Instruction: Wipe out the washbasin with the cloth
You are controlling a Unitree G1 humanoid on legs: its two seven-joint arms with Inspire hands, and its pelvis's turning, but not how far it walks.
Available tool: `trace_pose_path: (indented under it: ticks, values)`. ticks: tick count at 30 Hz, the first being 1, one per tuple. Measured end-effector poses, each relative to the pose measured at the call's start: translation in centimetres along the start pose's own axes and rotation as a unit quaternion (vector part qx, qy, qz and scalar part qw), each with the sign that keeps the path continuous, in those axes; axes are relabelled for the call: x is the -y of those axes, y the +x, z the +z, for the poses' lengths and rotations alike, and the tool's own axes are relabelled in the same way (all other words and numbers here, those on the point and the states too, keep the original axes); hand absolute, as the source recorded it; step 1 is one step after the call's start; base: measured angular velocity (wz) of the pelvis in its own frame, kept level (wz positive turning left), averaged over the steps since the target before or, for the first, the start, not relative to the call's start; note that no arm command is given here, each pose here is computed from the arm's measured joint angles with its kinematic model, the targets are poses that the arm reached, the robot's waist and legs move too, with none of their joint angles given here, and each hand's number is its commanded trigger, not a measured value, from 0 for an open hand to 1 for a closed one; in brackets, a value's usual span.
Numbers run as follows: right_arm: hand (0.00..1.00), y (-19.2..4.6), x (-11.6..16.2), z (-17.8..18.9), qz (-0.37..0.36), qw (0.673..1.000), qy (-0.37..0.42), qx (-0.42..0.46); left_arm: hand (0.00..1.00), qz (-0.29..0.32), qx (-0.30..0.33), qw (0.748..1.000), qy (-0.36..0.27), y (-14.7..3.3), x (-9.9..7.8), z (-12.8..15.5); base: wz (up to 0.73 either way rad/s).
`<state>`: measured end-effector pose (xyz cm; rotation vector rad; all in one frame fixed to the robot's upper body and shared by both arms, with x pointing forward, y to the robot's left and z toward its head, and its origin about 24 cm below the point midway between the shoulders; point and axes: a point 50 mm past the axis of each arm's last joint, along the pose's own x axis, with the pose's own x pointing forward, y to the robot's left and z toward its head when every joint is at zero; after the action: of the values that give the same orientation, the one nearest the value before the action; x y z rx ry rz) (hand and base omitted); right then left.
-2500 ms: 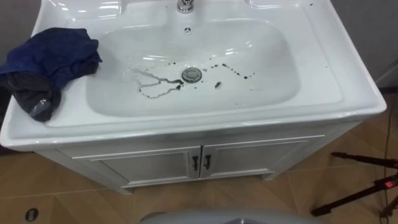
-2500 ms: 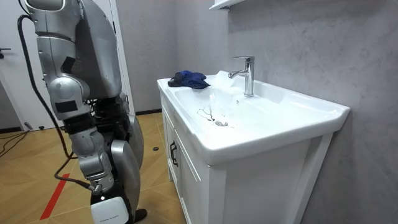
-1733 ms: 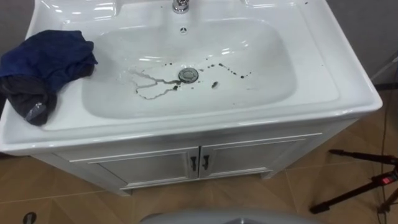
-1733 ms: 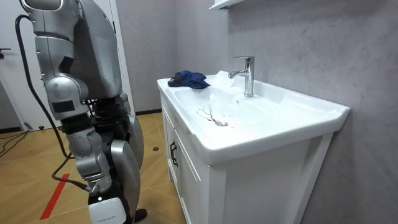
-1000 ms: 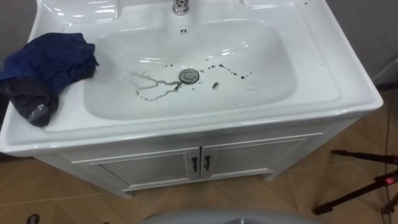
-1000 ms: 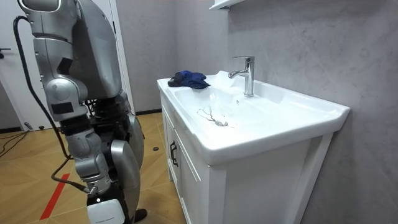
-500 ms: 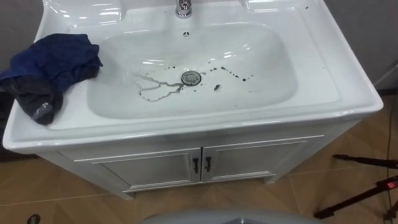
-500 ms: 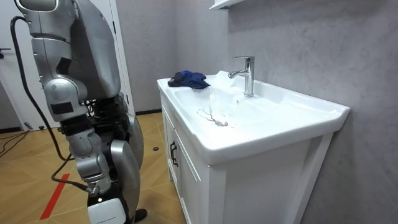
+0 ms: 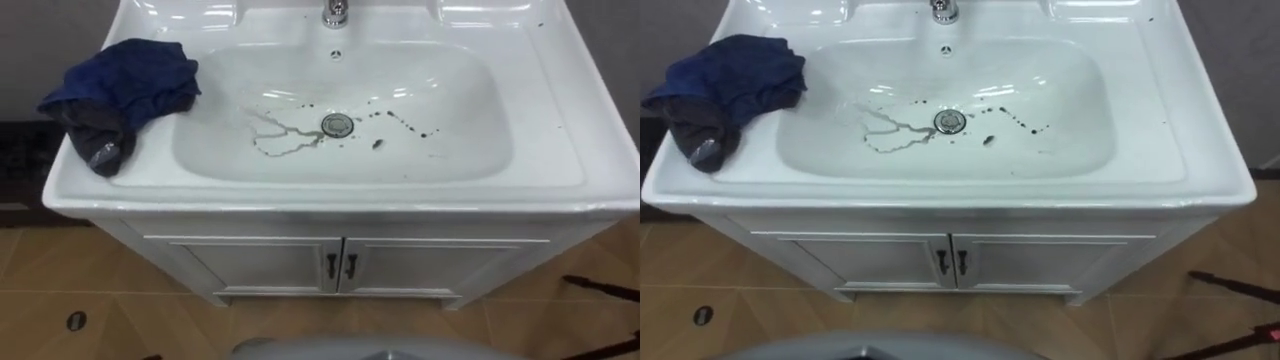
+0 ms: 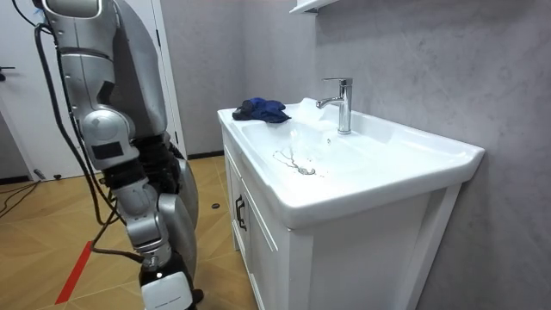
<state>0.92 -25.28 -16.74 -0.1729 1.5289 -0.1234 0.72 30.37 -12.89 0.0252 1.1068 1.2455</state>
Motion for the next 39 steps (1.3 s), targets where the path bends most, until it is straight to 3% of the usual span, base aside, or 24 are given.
trace_pose_path:
  ticks: [6, 8, 13, 20, 32, 39]
  values:
    - [0.0, 0.0, 0.1, 0.0, -0.003, 1.0, 0.0, 0.013, 0.0, 0.071, 0.091, 0.991, -0.071, -0.3, -0.7, 4.1, 0.11]
    - [0.0, -0.1, 0.3, 0.2, -0.001, 1.0, -0.001, 0.017, 0.0, 0.09, 0.142, 0.978, -0.124, -0.9, -1.2, 6.8, 0.0]
    - [0.0, -0.2, 0.7, 0.9, 0.004, 0.999, -0.028, 0.034, 0.0, 0.111, 0.218, 0.953, -0.178, -1.7, -2.1, 10.7, 0.0]
    - [0.0, -0.2, 1.0, 0.5, 0.003, 0.999, -0.03, 0.035, 0.0, 0.104, 0.302, 0.912, -0.258, -4.5, -2.6, 14.9, -0.02]
    - [0.0, -0.4, 0.9, -1.9, 0.004, 0.999, -0.039, 0.014, 0.0, 0.092, 0.424, 0.839, -0.328, -8.6, -4.6, 20.6, -0.02]
    - [0.0, -0.4, 0.7, -2.3, 0.023, 0.998, -0.054, 0.005, 0.0, 0.078, 0.455, 0.817, -0.344, -9.9, -5.0, 21.8, -0.07]
